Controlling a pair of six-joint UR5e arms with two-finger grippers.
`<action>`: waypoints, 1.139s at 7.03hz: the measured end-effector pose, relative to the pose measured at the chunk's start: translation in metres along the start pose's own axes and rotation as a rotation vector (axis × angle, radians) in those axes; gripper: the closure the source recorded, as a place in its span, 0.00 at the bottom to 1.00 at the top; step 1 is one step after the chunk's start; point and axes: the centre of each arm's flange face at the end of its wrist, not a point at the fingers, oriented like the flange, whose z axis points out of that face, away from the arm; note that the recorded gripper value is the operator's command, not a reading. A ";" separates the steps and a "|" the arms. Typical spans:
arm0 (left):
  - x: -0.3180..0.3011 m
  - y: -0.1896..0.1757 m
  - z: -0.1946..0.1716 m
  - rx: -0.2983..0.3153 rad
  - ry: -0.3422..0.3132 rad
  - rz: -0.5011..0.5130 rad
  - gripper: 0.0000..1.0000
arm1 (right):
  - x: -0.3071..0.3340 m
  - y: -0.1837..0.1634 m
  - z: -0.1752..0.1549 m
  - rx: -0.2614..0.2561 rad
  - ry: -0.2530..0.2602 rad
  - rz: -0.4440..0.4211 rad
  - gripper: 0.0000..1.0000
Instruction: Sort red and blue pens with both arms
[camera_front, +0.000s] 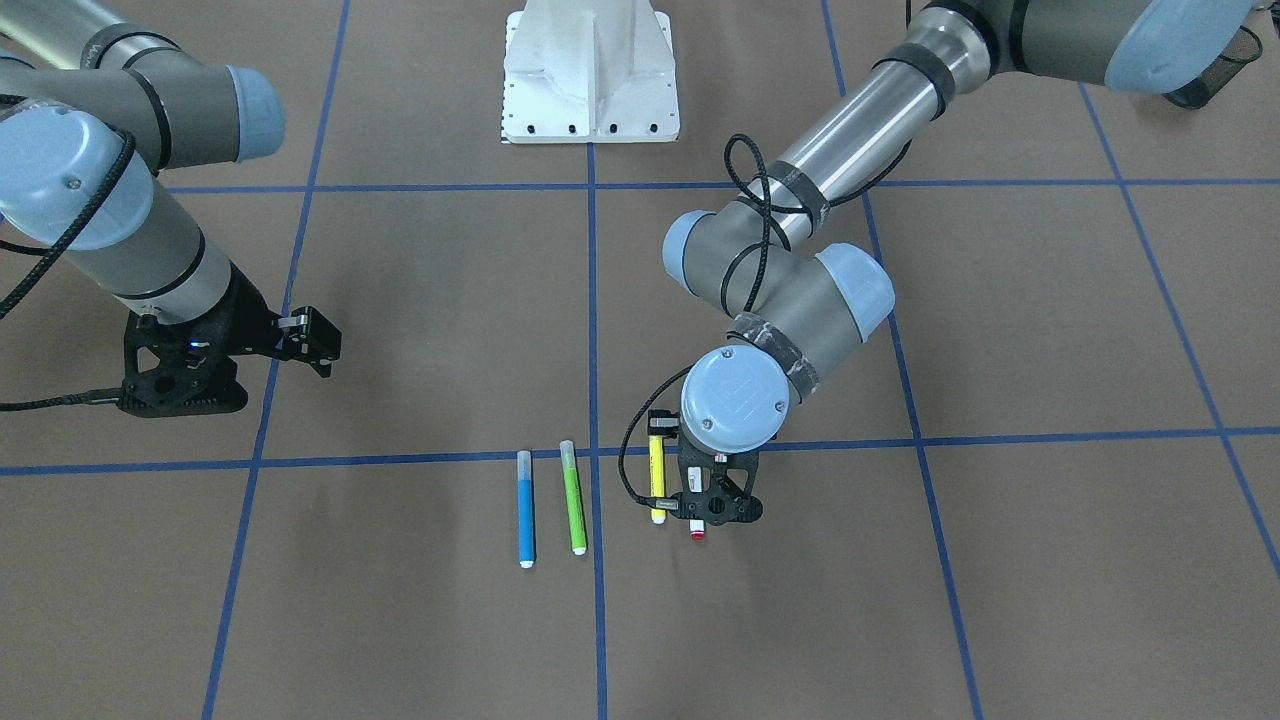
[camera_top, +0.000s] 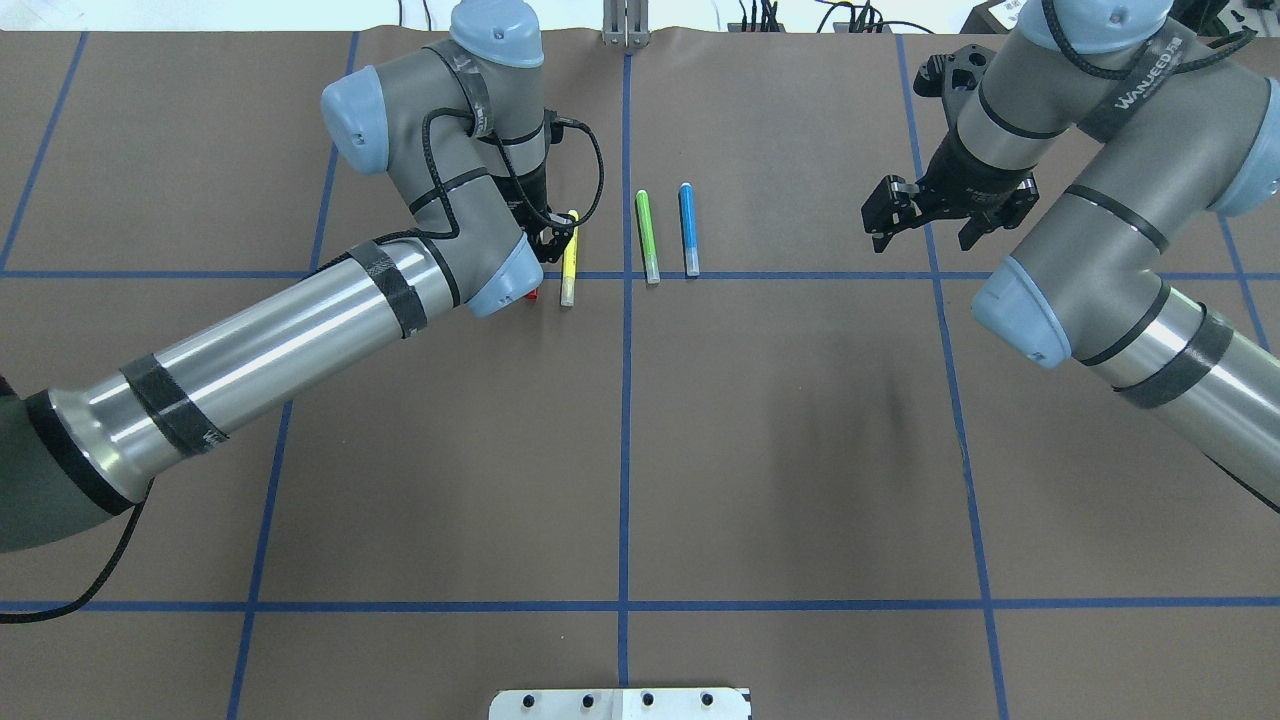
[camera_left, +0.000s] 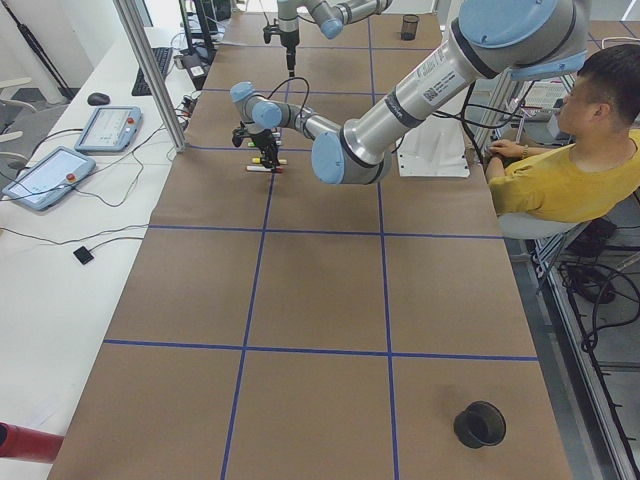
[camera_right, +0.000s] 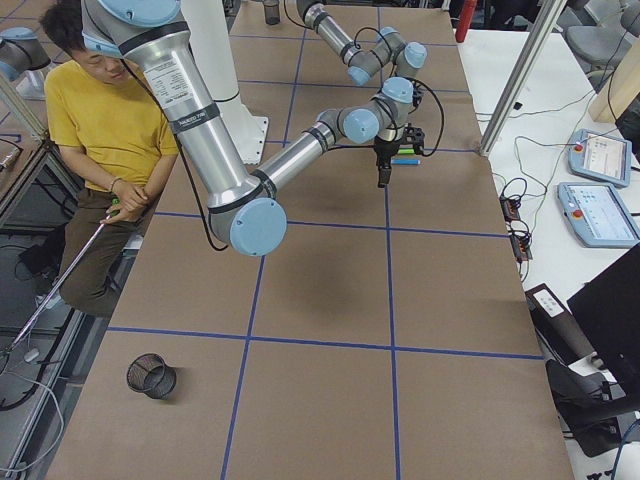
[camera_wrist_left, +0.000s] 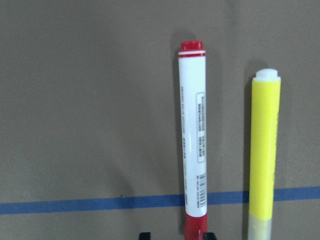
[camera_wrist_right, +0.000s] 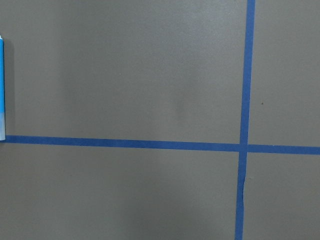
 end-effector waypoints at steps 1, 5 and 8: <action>0.001 -0.001 0.002 0.001 0.001 -0.002 0.54 | 0.000 0.000 0.001 0.000 0.001 0.000 0.00; 0.014 0.005 0.008 0.002 0.012 -0.015 0.54 | 0.001 0.001 0.003 -0.004 0.004 0.001 0.00; 0.020 0.010 0.015 -0.004 0.013 -0.021 0.62 | 0.001 0.002 0.004 -0.005 0.004 0.000 0.00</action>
